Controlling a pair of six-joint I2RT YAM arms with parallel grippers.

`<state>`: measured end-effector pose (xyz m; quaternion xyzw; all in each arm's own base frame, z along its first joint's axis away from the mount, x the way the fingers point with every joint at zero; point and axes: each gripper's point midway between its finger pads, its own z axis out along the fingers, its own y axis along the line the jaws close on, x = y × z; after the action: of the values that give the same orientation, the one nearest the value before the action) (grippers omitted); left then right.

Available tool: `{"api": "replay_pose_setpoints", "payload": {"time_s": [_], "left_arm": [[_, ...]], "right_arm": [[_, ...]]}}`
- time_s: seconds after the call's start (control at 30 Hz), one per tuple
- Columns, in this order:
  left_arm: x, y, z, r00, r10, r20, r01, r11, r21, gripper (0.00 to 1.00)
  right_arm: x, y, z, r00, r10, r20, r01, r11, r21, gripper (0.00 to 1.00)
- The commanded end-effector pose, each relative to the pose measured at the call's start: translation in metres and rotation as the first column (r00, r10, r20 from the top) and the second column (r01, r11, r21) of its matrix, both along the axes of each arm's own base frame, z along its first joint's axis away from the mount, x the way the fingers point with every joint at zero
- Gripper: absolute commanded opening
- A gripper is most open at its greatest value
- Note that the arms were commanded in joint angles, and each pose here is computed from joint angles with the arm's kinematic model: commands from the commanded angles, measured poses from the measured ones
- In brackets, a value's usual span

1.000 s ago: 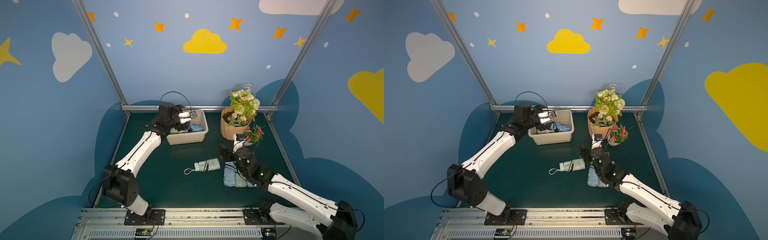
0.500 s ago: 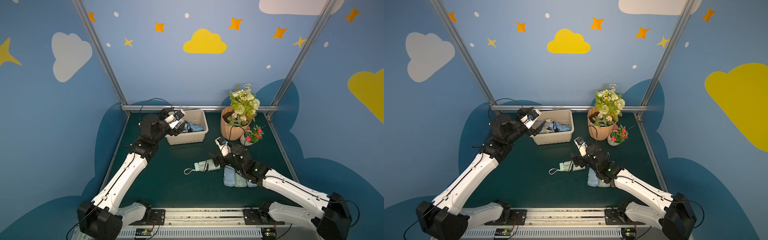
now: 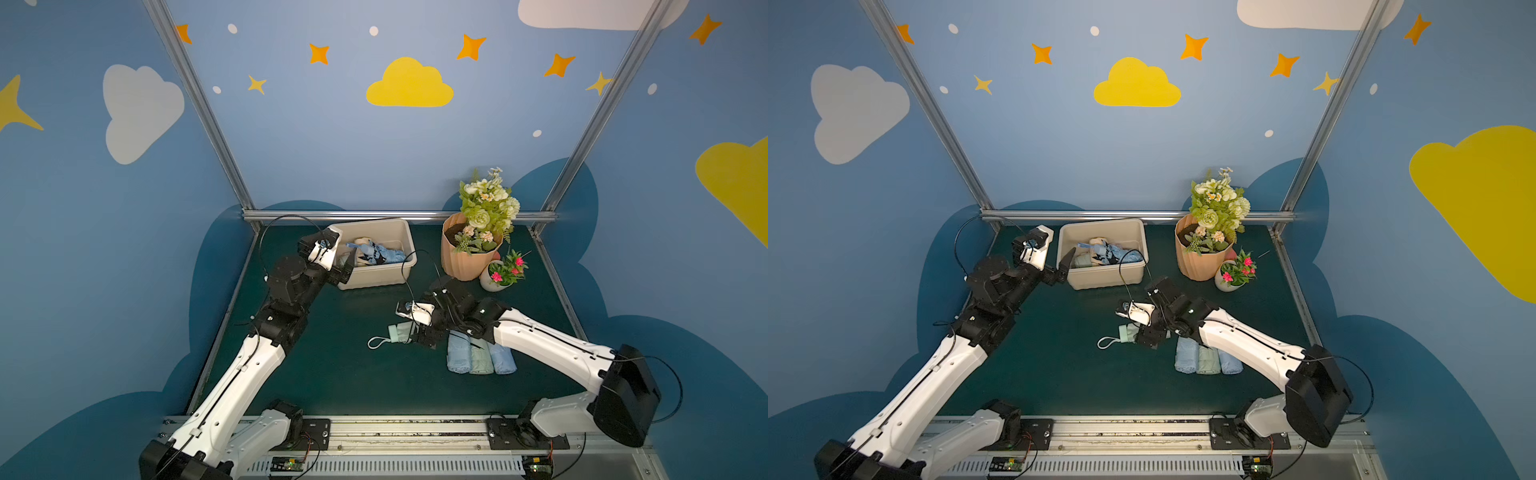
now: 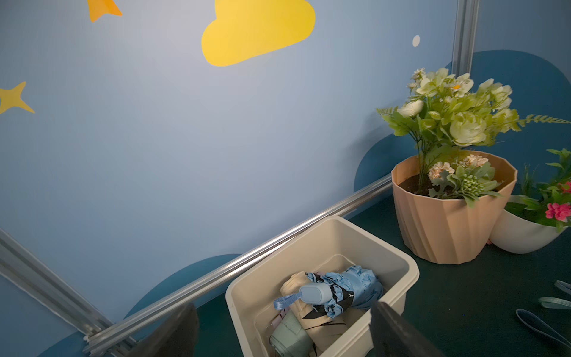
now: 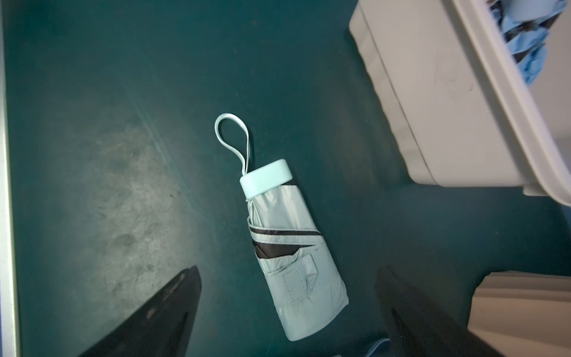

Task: Put the umbrella into the storage box
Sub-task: Pick up the umbrella from the center of the board.

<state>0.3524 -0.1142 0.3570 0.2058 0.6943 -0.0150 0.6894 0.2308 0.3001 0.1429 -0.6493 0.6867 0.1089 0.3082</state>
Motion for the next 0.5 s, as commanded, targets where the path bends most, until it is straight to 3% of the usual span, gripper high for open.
{"api": "replay_pose_setpoints", "payload": {"time_s": [0.0, 0.2, 0.47], "left_arm": [[-0.002, 0.02, 0.01, 0.995, 0.097, 0.024, -0.094, 0.992, -0.089, 0.92], [-0.007, 0.048, 0.001, 0.977, 0.213, -0.015, -0.211, 0.953, -0.216, 0.94], [-0.012, 0.061, -0.009, 0.969, 0.241, -0.058, -0.247, 0.914, -0.323, 0.94]], "right_arm": [[-0.004, -0.003, -0.008, 0.996, 0.086, -0.016, -0.087, 0.994, -0.073, 0.94], [0.0, 0.002, -0.027, 0.991, 0.13, -0.042, -0.134, 0.983, -0.126, 0.94], [0.011, -0.002, -0.052, 0.986, 0.145, -0.078, -0.159, 0.957, -0.241, 0.94]]}}
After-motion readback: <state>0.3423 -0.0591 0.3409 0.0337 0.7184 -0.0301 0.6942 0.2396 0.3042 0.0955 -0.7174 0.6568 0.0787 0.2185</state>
